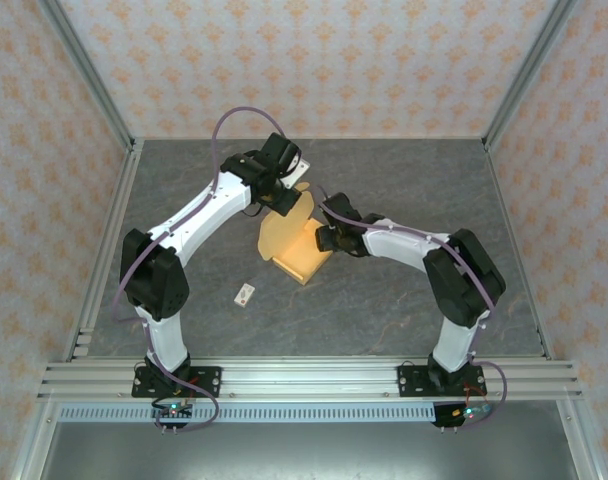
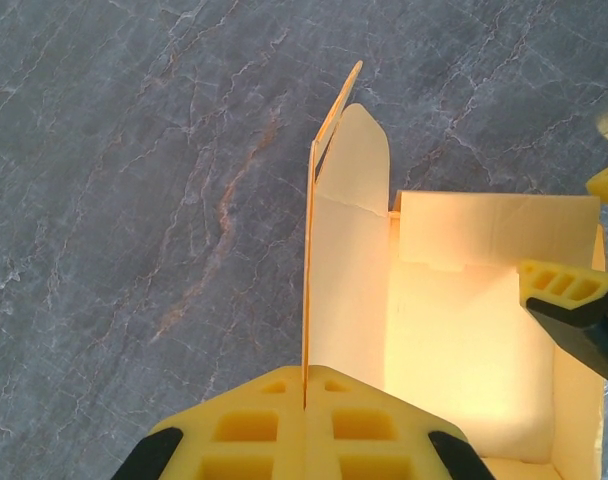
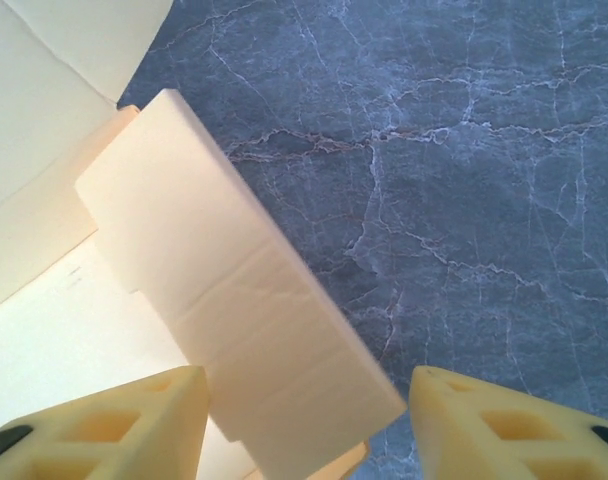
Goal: Fold the paper box
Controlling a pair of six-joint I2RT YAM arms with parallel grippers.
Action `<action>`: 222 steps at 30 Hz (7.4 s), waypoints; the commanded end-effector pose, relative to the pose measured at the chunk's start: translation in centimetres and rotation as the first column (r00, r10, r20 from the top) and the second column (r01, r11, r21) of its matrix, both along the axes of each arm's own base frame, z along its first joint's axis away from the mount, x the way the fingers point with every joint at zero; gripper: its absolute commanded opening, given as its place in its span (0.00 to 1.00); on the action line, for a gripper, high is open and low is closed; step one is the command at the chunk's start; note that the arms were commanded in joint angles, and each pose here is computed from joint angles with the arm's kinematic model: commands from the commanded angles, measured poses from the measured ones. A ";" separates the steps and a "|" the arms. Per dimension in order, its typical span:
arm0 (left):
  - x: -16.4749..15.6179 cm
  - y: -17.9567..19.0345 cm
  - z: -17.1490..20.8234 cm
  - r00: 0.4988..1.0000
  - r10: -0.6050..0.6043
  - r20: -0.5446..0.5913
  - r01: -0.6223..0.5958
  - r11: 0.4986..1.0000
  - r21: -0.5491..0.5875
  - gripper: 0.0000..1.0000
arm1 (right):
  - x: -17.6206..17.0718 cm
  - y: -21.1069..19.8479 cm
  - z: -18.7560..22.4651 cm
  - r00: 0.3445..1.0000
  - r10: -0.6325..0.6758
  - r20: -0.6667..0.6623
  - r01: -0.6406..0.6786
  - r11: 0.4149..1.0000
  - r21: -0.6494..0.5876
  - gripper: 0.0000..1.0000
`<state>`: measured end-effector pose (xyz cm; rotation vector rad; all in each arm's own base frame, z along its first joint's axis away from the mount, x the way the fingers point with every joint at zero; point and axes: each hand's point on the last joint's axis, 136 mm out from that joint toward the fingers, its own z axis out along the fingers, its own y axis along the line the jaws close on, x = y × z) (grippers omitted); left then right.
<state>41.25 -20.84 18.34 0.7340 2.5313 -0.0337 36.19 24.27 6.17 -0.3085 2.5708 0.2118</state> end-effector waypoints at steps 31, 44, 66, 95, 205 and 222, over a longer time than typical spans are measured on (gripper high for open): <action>-0.3 0.5 2.1 0.999 -0.008 0.046 0.008 1.000 0.008 0.00 | 3.6 -1.4 1.0 0.942 0.200 -0.269 -0.044 0.870 0.491 0.35; -0.2 0.5 2.1 0.999 -0.004 0.048 0.004 1.000 0.005 0.00 | 2.6 -0.5 0.5 0.926 0.242 -0.291 -0.042 0.830 0.556 0.21; -0.1 0.4 2.0 0.999 0.009 0.050 -0.009 1.000 -0.006 0.00 | 0.6 1.4 0.1 0.902 0.303 -0.309 -0.099 0.840 0.533 0.19; -0.2 0.4 2.0 0.998 0.020 0.051 -0.019 1.000 -0.022 0.00 | -0.7 -0.1 -3.6 0.948 0.145 -0.282 -0.153 0.988 -0.003 0.11; -0.8 0.3 2.3 0.999 -0.021 0.040 0.021 1.000 -0.012 0.00 | 4.1 3.4 -0.8 0.885 0.380 -0.268 -0.187 0.819 0.543 0.43; -0.8 0.3 2.4 0.999 -0.020 0.041 0.021 1.000 -0.017 0.00 | 3.7 2.4 -1.6 0.928 0.301 -0.219 -0.234 0.930 0.284 0.28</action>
